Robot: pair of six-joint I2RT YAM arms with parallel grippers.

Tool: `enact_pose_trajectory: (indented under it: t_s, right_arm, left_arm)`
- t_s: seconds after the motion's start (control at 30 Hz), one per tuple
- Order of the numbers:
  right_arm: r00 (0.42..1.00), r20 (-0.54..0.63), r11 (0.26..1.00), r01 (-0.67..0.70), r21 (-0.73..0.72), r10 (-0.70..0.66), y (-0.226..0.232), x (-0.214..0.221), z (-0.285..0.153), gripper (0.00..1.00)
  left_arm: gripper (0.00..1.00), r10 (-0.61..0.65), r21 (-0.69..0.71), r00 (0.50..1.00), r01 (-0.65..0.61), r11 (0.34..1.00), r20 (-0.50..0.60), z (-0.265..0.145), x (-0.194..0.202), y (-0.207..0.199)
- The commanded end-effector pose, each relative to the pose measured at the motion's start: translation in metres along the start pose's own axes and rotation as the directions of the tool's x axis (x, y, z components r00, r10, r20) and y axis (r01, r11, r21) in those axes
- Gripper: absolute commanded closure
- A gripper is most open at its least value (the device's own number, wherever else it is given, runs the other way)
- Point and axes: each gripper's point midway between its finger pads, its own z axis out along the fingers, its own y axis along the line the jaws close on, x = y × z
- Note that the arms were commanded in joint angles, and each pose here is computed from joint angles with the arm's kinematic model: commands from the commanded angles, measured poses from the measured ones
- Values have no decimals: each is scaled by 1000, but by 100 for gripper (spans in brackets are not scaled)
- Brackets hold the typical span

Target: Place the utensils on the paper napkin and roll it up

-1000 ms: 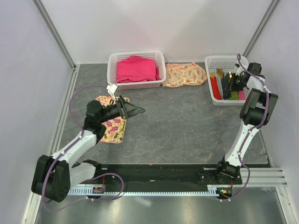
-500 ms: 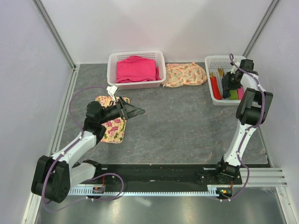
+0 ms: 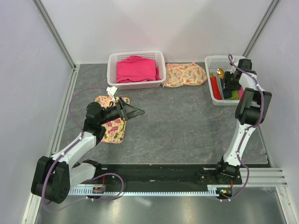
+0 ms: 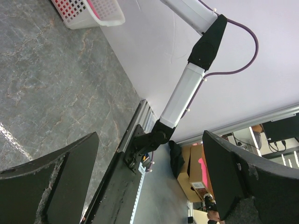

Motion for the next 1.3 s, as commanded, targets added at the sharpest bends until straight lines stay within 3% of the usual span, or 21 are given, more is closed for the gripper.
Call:
enact_pose_trajectory:
  t_s: [0.0, 0.43, 0.93, 1.07, 1.2, 1.27]
  right_arm:
    - [1000, 23, 998, -9, 58, 8, -11, -6, -4, 40]
    - [992, 125, 997, -34, 74, 24, -7, -25, -25, 7]
    - [956, 288, 998, -31, -60, 47, 18, -68, -64, 3]
    - [936, 346, 994, -38, -103, 72, 28, -85, -90, 2]
    - [896, 437, 984, -3, -180, 83, 47, -110, -142, 2]
    - [886, 458, 973, 35, -227, 75, 61, -114, -162, 2]
  left_arm:
    - [1, 72, 23, 997, -73, 997, 30, -1, -8, -6]
    - [1, 74, 23, 997, -74, 997, 38, -1, -9, -5]
    - [0, 78, 11, 996, -78, 997, 36, -1, -8, -3]
    - [0, 42, -93, 999, -44, 995, -23, -1, -5, 19]
    - [0, 78, -194, 992, -96, 976, -99, -4, -26, 25]
    - [0, 151, -254, 977, -186, 949, -149, -9, -39, 39]
